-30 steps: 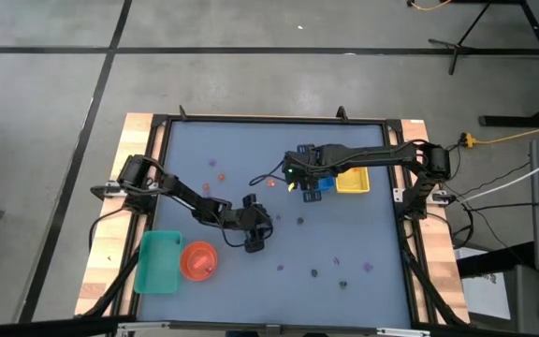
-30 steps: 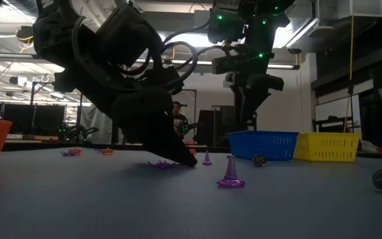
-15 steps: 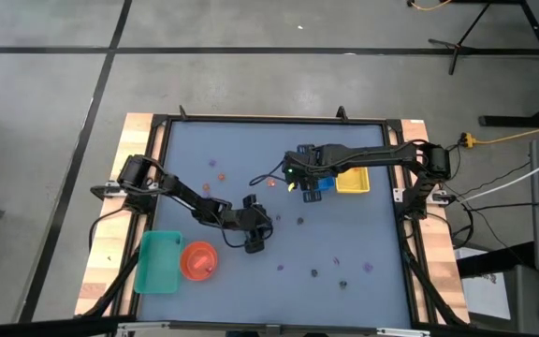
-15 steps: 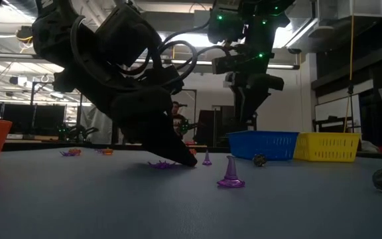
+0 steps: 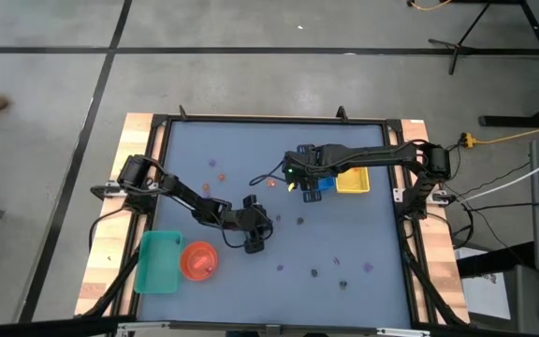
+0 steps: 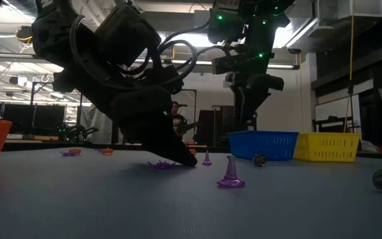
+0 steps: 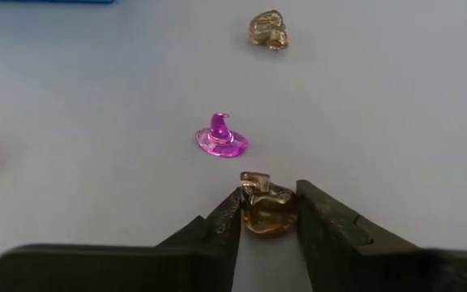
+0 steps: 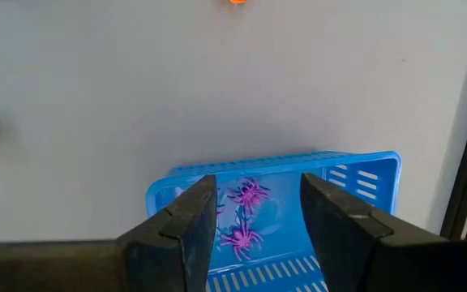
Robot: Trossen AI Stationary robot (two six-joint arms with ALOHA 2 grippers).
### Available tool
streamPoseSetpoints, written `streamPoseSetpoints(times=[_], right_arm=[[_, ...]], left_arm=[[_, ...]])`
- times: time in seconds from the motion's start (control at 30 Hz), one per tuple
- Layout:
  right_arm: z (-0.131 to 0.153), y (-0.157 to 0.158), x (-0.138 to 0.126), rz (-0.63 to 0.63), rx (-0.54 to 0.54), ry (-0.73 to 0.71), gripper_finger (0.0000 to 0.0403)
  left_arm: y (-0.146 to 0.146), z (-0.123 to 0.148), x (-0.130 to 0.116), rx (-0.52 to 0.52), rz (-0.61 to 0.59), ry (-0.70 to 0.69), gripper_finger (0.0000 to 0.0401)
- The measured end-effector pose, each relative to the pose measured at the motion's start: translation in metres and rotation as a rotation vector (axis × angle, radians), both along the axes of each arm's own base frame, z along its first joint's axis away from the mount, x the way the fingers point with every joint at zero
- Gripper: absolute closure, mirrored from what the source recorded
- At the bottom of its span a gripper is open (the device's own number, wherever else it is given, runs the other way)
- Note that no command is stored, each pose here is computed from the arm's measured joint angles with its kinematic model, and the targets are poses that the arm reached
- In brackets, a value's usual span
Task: Sort Halloween decoration
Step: Put the brown skull toy into the green bin
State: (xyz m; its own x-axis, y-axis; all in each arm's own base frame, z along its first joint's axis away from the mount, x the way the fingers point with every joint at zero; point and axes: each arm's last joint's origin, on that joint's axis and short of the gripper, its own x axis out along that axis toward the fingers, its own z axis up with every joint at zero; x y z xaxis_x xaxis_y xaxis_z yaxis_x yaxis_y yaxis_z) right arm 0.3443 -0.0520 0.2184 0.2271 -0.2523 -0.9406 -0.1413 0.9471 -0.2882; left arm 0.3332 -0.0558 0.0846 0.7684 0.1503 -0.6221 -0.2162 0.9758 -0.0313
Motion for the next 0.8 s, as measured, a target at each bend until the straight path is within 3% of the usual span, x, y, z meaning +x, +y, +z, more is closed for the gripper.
streamPoseSetpoints(times=[0.43,0.8], right_arm=[[0.0,0.0,0.0,-0.001,-0.002,0.001,0.0226],[0.0,0.0,0.0,-0.001,-0.002,0.002,0.0226]], left_arm=[[0.0,0.003,0.0,0.001,0.002,-0.005,0.0317],[0.002,0.035,-0.007,0.007,0.001,-0.029,0.0317]])
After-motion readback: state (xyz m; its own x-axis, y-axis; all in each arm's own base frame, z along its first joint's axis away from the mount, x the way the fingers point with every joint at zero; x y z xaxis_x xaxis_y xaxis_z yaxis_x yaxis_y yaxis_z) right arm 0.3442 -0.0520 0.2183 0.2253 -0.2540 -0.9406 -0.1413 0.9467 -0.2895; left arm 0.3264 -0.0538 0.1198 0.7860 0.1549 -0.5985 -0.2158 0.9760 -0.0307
